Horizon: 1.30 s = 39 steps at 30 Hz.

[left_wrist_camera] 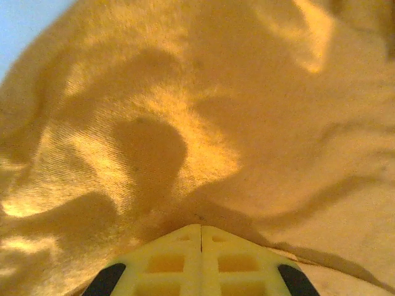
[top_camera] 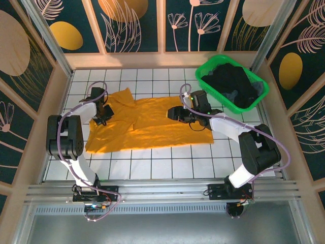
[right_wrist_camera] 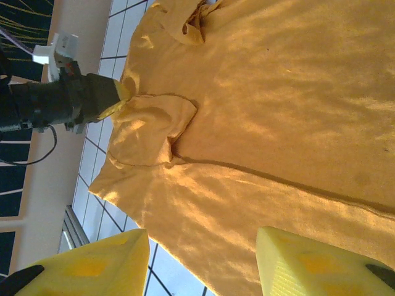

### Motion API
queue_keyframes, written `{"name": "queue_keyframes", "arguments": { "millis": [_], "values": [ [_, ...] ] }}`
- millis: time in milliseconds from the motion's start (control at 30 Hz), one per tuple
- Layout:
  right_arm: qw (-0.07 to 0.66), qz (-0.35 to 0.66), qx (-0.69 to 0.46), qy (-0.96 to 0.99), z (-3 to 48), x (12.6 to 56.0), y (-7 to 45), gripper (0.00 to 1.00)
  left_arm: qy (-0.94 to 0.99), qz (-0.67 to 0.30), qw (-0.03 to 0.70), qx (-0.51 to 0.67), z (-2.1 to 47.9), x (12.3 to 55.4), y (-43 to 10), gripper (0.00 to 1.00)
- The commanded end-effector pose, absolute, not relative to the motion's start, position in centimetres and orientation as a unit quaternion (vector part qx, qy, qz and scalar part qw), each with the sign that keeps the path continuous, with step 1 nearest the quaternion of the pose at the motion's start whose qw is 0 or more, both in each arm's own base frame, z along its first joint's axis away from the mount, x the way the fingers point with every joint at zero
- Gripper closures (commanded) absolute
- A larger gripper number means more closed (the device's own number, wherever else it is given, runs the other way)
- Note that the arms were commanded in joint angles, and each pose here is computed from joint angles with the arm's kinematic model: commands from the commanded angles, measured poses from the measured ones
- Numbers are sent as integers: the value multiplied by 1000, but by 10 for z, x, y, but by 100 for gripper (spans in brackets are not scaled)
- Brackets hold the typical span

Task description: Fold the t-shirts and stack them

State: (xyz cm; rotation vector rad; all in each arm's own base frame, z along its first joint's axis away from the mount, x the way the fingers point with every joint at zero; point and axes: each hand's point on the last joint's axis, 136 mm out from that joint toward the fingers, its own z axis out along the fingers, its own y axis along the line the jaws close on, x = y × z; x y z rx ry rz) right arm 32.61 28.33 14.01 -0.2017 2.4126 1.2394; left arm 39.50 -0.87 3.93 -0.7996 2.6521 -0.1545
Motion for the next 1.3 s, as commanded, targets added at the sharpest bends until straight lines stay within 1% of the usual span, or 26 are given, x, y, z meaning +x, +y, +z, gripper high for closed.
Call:
{"name": "queue_keyframes", "arguments": {
  "millis": [0, 333, 600, 833, 1067, 1100, 1133, 1167, 1200, 1233, 1267],
  "values": [
    [217, 454, -85, 860, 146, 329, 289, 50, 931, -54, 221, -286, 71, 406, -6, 100],
    [217, 454, -88, 860, 147, 329, 290, 50, 932, -65, 226, -275, 79, 420, -11, 100],
    [215, 451, -85, 862, 144, 327, 287, 50, 933, -74, 234, -263, 83, 441, -14, 100],
    [216, 450, -81, 863, 142, 328, 286, 51, 940, -73, 224, -247, 68, 452, -17, 100],
    [226, 434, -49, 871, 134, 333, 272, 52, 945, -36, 205, -253, 50, 456, -7, 100],
    [230, 429, -36, 873, 131, 334, 266, 52, 944, -31, 206, -255, 50, 457, -6, 89],
    [233, 426, -24, 874, 129, 335, 260, 52, 944, -26, 207, -256, 51, 456, -5, 74],
    [238, 422, -7, 875, 126, 337, 251, 53, 942, -18, 214, -258, 57, 456, -4, 56],
    [239, 415, 14, 877, 119, 338, 240, 53, 940, -6, 222, -258, 65, 454, -3, 43],
    [242, 406, 33, 881, 114, 340, 229, 54, 938, 2, 229, -258, 72, 451, -2, 41],
    [242, 390, 55, 887, 106, 341, 216, 56, 936, 6, 234, -263, 80, 446, -2, 41]
  ]
}}
